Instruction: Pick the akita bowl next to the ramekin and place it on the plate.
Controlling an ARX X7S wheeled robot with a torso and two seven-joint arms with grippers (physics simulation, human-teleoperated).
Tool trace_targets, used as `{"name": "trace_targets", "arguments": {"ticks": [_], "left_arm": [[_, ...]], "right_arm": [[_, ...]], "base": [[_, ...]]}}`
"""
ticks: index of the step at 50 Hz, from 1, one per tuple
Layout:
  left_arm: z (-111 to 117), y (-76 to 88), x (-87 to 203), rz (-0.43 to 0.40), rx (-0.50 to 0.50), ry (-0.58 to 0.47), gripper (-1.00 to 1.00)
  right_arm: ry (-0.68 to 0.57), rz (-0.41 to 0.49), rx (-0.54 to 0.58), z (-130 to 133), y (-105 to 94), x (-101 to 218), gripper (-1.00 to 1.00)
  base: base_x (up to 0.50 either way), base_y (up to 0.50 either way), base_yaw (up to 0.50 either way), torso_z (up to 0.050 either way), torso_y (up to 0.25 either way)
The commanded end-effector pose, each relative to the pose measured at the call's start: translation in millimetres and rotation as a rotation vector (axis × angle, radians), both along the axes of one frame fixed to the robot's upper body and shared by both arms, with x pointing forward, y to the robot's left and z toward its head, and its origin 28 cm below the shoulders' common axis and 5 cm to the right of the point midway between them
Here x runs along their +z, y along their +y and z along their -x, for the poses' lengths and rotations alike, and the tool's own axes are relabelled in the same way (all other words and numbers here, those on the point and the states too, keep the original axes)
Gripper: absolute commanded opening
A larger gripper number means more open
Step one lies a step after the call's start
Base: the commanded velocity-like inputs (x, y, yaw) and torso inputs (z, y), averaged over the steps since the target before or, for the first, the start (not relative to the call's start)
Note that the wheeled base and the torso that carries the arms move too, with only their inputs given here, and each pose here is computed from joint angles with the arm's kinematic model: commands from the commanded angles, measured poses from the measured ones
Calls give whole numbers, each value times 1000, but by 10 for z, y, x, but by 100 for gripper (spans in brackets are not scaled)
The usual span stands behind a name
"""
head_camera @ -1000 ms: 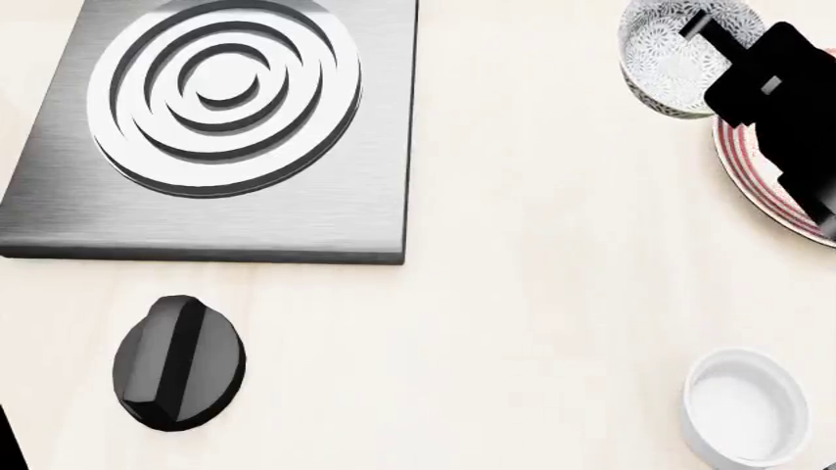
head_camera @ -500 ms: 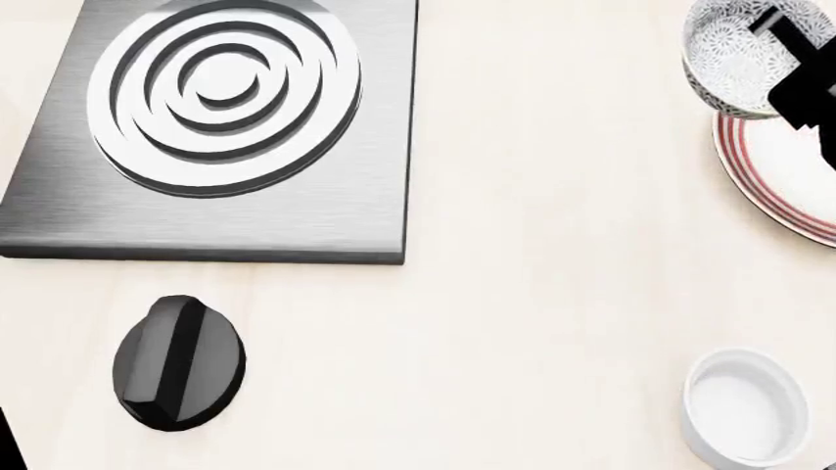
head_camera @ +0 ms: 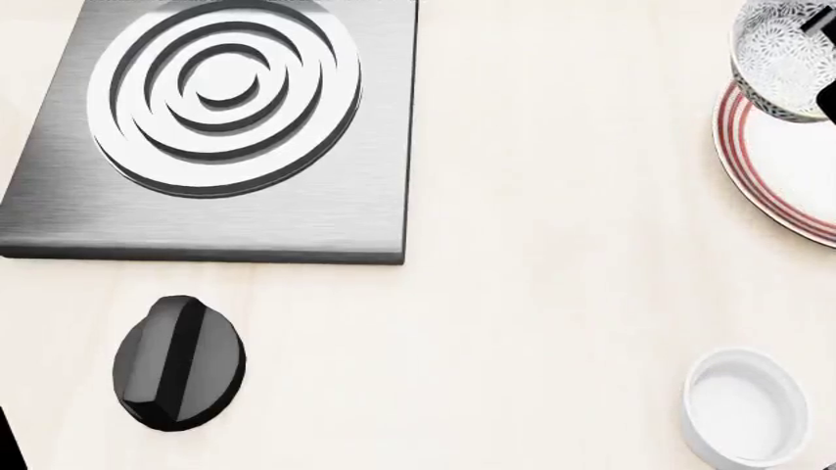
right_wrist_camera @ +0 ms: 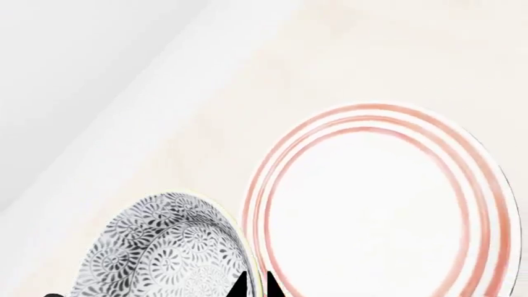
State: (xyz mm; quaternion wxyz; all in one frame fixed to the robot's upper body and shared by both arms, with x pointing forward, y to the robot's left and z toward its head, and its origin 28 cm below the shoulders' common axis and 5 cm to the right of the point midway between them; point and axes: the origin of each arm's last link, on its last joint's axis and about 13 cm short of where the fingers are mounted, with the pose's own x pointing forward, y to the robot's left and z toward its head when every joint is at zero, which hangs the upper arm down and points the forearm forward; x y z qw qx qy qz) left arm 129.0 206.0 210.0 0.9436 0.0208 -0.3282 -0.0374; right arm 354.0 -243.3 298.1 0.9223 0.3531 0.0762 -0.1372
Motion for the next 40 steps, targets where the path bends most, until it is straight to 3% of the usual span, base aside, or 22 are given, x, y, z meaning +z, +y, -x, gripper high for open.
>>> {"name": "trace_targets", "arguments": {"ticks": [1, 40], "left_arm": [[0, -1, -2, -1, 1, 1, 100], [-15, 8, 16, -5, 3, -1, 100]], "right_arm": [[-29, -4, -27, 16, -69, 62, -100], [-57, 10, -115, -119, -177, 21, -100]], "base": [[0, 0, 0, 0, 0], [0, 0, 0, 0, 1]]}}
